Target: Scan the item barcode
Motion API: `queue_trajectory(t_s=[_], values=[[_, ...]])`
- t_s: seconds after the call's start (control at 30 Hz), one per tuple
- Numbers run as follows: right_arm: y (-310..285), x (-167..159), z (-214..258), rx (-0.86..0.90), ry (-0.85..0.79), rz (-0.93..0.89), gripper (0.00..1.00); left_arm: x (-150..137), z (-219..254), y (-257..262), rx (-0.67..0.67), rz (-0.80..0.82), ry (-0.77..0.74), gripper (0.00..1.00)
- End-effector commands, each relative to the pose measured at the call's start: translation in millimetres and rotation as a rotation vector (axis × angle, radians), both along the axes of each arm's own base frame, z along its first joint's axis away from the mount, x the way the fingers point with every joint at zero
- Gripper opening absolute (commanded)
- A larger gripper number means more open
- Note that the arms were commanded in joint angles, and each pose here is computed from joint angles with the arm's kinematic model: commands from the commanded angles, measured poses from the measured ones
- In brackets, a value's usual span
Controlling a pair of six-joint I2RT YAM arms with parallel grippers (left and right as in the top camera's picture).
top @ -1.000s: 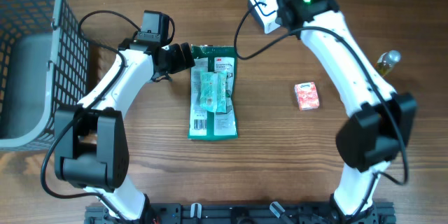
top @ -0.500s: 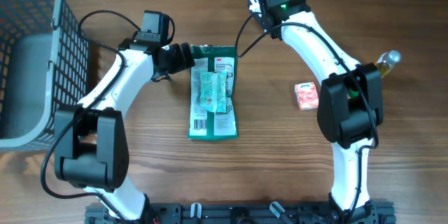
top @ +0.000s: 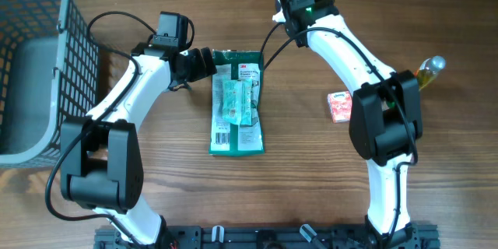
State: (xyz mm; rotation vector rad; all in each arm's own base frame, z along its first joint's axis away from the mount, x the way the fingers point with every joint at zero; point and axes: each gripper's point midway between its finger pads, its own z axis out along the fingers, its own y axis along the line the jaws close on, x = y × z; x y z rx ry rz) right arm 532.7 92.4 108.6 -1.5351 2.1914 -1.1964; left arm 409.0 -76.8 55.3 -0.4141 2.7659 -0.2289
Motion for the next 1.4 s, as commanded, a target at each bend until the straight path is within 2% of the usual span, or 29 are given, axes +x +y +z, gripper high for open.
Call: queue_trajectory(t_s=[0.0, 0.13, 0.3, 0.4, 0.53, 0.6, 0.67, 0.8, 0.9, 1.07, 1.1, 1.17, 1.23, 1.3, 1.37], values=[[-3, -7, -27, -0.054, 0.065, 0.007, 0.04, 2, -2, 3, 0.021, -0.008, -0.003, 1.00], [2, -5, -20, -0.011, 0.016, -0.022, 0.04, 2, -2, 3, 0.021, -0.008, -0.003, 1.00], [14, -6, 55, 0.132, -0.169, -0.052, 0.04, 2, -2, 2, 0.021, -0.008, -0.003, 1.00], [22, -27, 117, 0.384, -0.286, -0.104, 0.04, 2, -2, 3, 0.021, -0.008, -0.003, 1.00], [23, -75, 150, 0.724, -0.252, -0.238, 0.04, 2, -2, 3, 0.021, -0.008, -0.003, 1.00], [18, -109, 140, 0.862, -0.130, -0.386, 0.04, 2, -2, 3, 0.021, -0.008, -0.003, 1.00], [5, -144, 120, 0.926, 0.017, -0.578, 0.04, 2, -2, 3, 0.021, -0.008, -0.003, 1.00], [-28, -188, 72, 0.874, 0.187, -0.832, 0.04, 2, -2, 3, 0.021, -0.008, -0.003, 1.00], [-49, -201, 32, 0.812, 0.226, -0.913, 0.04, 2, -2, 3, 0.021, -0.008, -0.003, 1.00], [-77, -199, -33, 0.737, 0.130, -0.937, 0.05, 2, -2, 3, 0.021, -0.008, -0.003, 1.00], [-78, -199, -42, 0.742, 0.124, -0.933, 0.06, 2, -2, 2, 0.021, -0.008, -0.003, 1.00], [-78, -202, -53, 0.743, 0.122, -0.931, 0.17, 2, -2, 2, 0.021, -0.008, -0.003, 1.00], [-78, -203, -62, 0.746, 0.118, -0.929, 0.34, 2, -2, 3, 0.021, -0.008, -0.003, 1.00], [-77, -199, -63, 0.760, 0.100, -0.926, 0.59, 2, -2, 3, 0.021, -0.008, -0.003, 1.00], [-73, -192, -62, 0.809, 0.068, -0.952, 0.60, 2, -2, 3, 0.021, -0.008, -0.003, 1.00]])
